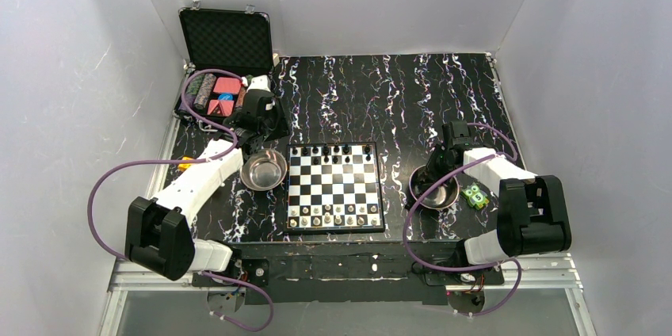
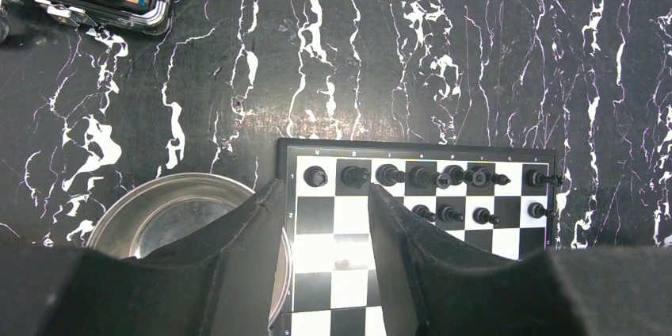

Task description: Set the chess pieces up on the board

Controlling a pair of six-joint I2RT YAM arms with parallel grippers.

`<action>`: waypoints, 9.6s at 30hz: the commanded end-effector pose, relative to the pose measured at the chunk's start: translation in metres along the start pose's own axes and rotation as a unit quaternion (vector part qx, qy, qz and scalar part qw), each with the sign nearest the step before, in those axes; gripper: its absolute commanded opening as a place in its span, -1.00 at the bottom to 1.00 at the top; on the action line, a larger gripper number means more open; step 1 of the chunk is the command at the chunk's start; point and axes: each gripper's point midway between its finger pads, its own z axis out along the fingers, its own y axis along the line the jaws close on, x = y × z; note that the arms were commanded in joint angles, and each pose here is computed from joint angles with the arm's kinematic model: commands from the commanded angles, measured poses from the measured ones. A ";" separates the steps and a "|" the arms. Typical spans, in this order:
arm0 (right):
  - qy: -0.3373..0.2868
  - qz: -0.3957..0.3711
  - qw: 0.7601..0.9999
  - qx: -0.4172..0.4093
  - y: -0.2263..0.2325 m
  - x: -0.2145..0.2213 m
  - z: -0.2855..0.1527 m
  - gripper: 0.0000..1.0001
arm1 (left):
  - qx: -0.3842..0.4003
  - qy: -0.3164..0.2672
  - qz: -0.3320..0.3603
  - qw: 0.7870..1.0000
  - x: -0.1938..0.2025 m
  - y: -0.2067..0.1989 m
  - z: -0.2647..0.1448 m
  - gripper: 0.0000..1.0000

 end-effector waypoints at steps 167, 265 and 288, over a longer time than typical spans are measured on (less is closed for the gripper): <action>0.114 0.177 0.800 -0.561 0.185 0.026 -0.318 -0.97 | 0.506 -0.510 0.381 0.582 -0.014 -0.310 -0.237 -0.49; -0.030 0.103 0.902 -0.418 0.155 -0.019 -0.230 0.10 | 0.242 -0.296 0.248 0.890 -0.014 -0.160 -0.137 -1.00; 0.014 0.114 0.913 -0.392 0.137 -0.001 -0.195 0.03 | 0.113 0.061 0.073 0.989 0.074 -0.050 -0.033 -1.00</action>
